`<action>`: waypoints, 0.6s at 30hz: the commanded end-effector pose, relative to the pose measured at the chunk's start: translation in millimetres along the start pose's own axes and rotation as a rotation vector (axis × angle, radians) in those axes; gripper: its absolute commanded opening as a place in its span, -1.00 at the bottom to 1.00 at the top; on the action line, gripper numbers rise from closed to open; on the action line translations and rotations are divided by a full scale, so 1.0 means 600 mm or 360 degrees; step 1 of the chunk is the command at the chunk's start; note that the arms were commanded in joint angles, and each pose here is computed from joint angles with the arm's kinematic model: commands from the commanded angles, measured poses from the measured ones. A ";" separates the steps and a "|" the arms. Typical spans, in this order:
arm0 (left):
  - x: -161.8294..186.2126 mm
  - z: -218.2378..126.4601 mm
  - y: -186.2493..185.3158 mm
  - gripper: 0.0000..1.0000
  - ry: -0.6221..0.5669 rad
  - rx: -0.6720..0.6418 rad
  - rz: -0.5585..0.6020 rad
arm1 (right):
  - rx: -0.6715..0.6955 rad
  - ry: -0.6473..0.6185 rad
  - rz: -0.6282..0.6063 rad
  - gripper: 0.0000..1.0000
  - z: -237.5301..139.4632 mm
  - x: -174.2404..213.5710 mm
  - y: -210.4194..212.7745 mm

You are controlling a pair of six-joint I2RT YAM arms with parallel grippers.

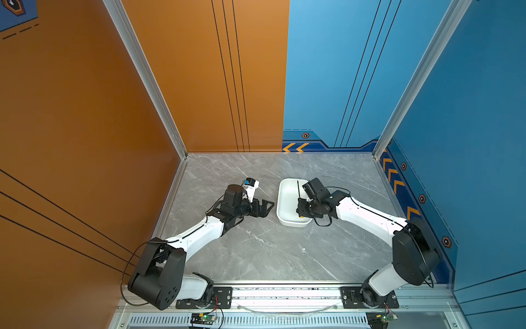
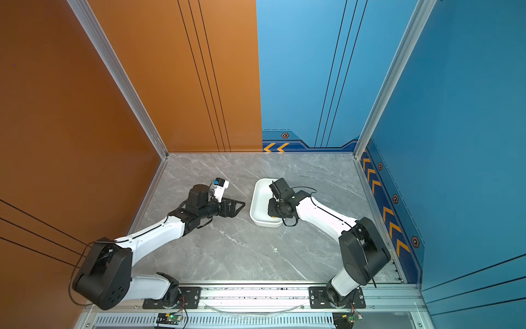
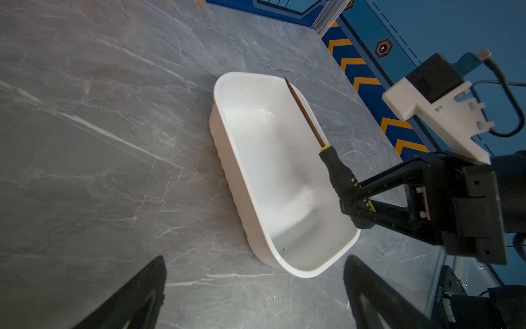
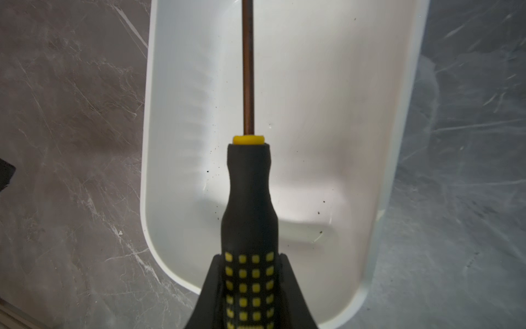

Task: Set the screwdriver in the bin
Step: 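Lower the screwdriver into the bin and open the right gripper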

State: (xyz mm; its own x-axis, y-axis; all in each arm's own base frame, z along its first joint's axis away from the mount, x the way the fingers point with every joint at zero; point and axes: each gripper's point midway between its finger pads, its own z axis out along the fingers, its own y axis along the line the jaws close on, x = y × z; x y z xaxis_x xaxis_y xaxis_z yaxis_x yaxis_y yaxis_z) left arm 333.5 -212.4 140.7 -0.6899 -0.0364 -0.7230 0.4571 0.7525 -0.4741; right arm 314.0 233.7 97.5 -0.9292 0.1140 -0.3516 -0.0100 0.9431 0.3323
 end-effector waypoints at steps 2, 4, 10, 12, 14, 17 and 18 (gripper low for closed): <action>0.024 -0.004 0.023 0.96 0.0053 -0.0073 0.0005 | 0.0064 -0.0087 0.0071 -1.00 0.019 -0.024 0.007; 0.026 -0.004 0.023 0.96 0.0056 -0.0066 0.0005 | 0.0099 -0.0084 0.0087 -1.00 0.030 -0.023 0.002; 0.028 -0.004 0.026 0.96 0.0056 -0.0067 0.0005 | 0.0143 -0.0077 0.0092 -1.00 0.050 -0.027 0.000; 0.028 -0.005 0.026 0.96 0.0057 -0.0066 0.0001 | 0.0145 -0.0068 0.0086 -0.95 0.057 -0.028 0.004; 0.026 -0.005 0.026 0.96 0.0050 -0.0066 0.0002 | 0.0149 -0.0059 0.0090 -0.88 0.063 -0.028 0.005; 0.027 -0.006 0.027 0.96 0.0050 -0.0066 0.0000 | 0.0172 -0.0054 0.0094 -0.82 0.072 -0.029 0.003; 0.027 -0.006 0.027 0.96 0.0051 -0.0066 0.0000 | 0.0176 -0.0053 0.0091 -0.82 0.074 -0.029 0.002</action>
State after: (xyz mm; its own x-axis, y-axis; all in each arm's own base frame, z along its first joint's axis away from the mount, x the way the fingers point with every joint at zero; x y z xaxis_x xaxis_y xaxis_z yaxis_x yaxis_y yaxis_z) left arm 330.6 -203.2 127.7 -0.7079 -0.0275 -0.7058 0.4339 0.7716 -0.4652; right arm 336.4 242.1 60.6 -0.9299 0.1585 -0.3319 0.0731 0.9640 0.2556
